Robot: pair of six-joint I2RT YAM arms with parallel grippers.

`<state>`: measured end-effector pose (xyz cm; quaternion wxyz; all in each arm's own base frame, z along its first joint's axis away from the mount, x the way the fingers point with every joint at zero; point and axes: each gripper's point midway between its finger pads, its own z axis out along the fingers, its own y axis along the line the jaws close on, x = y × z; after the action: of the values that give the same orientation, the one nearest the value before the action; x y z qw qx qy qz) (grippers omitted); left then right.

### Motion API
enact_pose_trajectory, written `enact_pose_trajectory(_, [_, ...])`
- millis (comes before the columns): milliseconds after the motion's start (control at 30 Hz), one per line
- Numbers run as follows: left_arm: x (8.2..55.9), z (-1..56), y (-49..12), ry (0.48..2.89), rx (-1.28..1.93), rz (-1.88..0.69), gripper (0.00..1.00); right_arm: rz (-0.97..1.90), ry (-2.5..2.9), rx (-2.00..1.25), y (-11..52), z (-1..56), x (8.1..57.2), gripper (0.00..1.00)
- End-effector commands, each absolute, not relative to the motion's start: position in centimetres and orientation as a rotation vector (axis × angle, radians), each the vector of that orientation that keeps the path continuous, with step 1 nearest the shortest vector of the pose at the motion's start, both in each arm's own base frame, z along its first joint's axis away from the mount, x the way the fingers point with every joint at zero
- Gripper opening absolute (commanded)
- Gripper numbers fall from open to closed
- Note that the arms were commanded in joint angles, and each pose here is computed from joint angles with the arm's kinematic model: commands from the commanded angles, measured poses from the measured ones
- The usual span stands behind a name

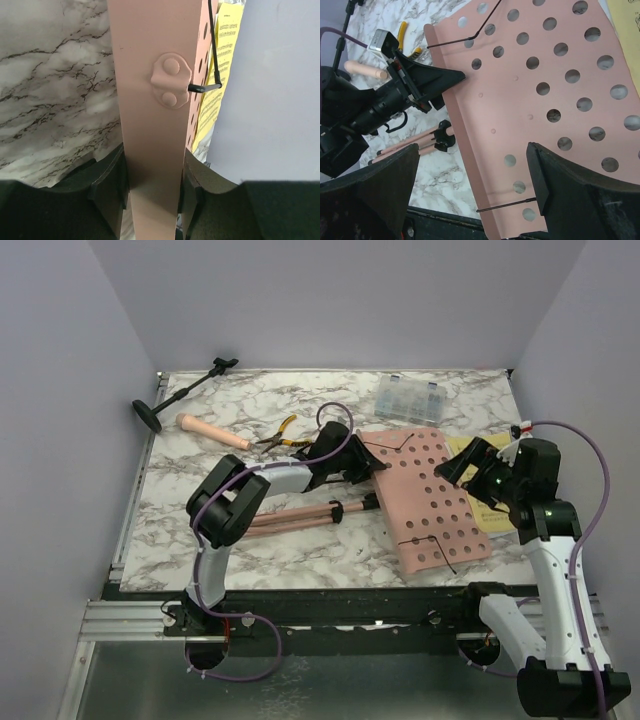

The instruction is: Set up the instrument practice props

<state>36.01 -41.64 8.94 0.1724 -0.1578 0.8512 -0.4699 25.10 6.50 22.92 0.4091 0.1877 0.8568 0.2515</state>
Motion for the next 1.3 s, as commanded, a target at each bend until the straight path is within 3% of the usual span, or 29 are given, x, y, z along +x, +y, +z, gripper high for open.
enact_pose_trajectory(0, [34.1,11.2,-40.7,2.405,-0.377,-1.37,0.1,0.63,2.18,0.388,6.7,23.2,24.6,0.95])
enact_pose_trajectory(167, [33.8,15.8,-39.7,2.314,-0.348,-1.438,0.03,0.619,2.199,0.392,6.6,23.2,24.0,0.95])
enact_pose_trajectory(400, [34.9,22.5,-37.4,2.145,-0.36,-1.51,0.02,0.637,2.191,0.474,6.6,22.9,24.4,0.97])
enact_pose_trajectory(767, [38.6,32.1,-29.1,1.874,-0.43,-1.564,0.0,0.597,2.13,0.562,5.5,22.1,27.5,1.0])
enact_pose_trajectory(1000, [38.1,37.3,-26.0,1.753,-0.406,-1.61,0.0,0.841,2.064,0.465,8.4,25.4,30.3,1.0])
enact_pose_trajectory(1267, [36.6,42.1,-24.1,1.604,-0.401,-1.712,0.0,1.086,2.009,0.452,10.5,24.7,31.0,1.0])
